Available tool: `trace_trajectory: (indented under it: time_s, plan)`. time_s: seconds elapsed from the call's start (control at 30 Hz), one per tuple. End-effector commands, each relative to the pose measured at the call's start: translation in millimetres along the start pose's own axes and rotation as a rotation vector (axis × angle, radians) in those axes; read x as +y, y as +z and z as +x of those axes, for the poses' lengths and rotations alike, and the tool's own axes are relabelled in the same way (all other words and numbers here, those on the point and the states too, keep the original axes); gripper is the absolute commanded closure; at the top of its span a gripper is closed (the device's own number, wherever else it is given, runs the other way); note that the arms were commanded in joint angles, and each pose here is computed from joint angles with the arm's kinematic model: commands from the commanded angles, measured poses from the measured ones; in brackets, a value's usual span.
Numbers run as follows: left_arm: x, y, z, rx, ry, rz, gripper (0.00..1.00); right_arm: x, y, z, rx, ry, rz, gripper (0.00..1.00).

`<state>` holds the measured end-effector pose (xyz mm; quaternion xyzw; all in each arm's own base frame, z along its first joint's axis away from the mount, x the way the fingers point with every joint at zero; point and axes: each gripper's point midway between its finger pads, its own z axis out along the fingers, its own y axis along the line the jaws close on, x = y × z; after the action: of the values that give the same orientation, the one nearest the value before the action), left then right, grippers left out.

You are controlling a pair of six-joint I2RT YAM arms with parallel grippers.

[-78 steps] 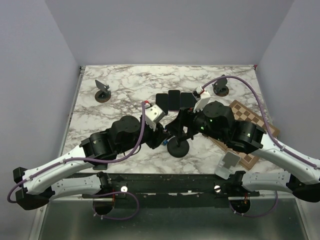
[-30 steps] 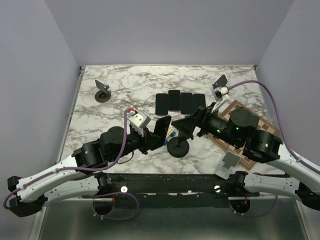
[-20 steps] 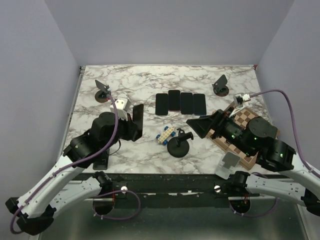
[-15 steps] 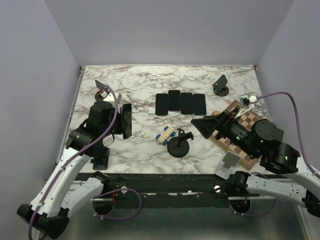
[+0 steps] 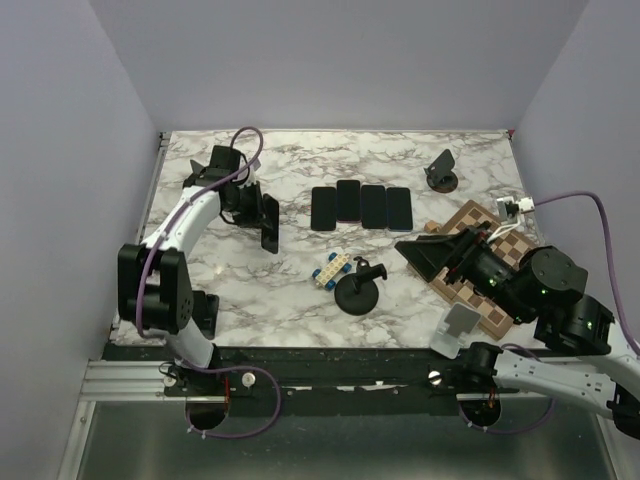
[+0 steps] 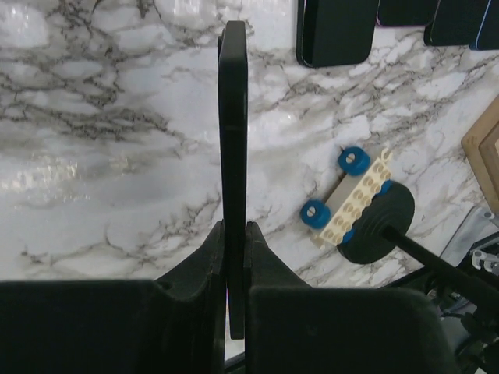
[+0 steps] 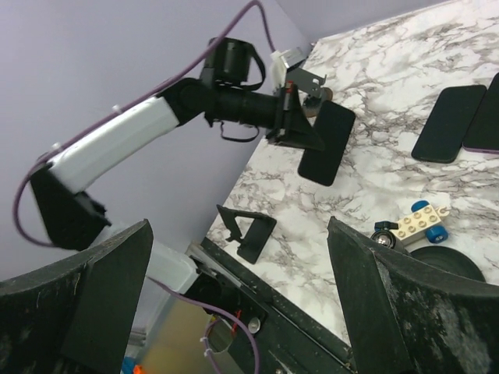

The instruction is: Remove the phone from the phone stand

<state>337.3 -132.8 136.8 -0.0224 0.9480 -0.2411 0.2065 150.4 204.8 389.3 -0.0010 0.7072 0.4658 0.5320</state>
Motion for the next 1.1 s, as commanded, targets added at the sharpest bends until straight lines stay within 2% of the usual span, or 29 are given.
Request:
trace_trajectory:
  time_s: [0.0, 0.2, 0.47, 0.77, 1.07]
  plan:
    - [-18, 12, -41, -0.026, 0.045, 0.103, 1.00, -6, -10, 7, 0.021, 0.025, 0.003, 0.00]
    - [-26, 43, -80, 0.029, 0.017, 0.152, 1.00, -8, -14, 8, 0.027, 0.033, 0.006, 0.00]
    - [-25, 73, -103, 0.066, -0.021, 0.148, 1.00, -7, -13, 6, 0.039, 0.034, 0.024, 0.00]
    - [-25, 110, -88, 0.120, -0.039, 0.125, 1.00, -9, -1, 9, 0.061, 0.018, 0.071, 0.00]
    - [-38, 130, -83, 0.155, -0.051, 0.148, 1.00, -3, 17, 16, 0.094, -0.018, 0.084, 0.00]
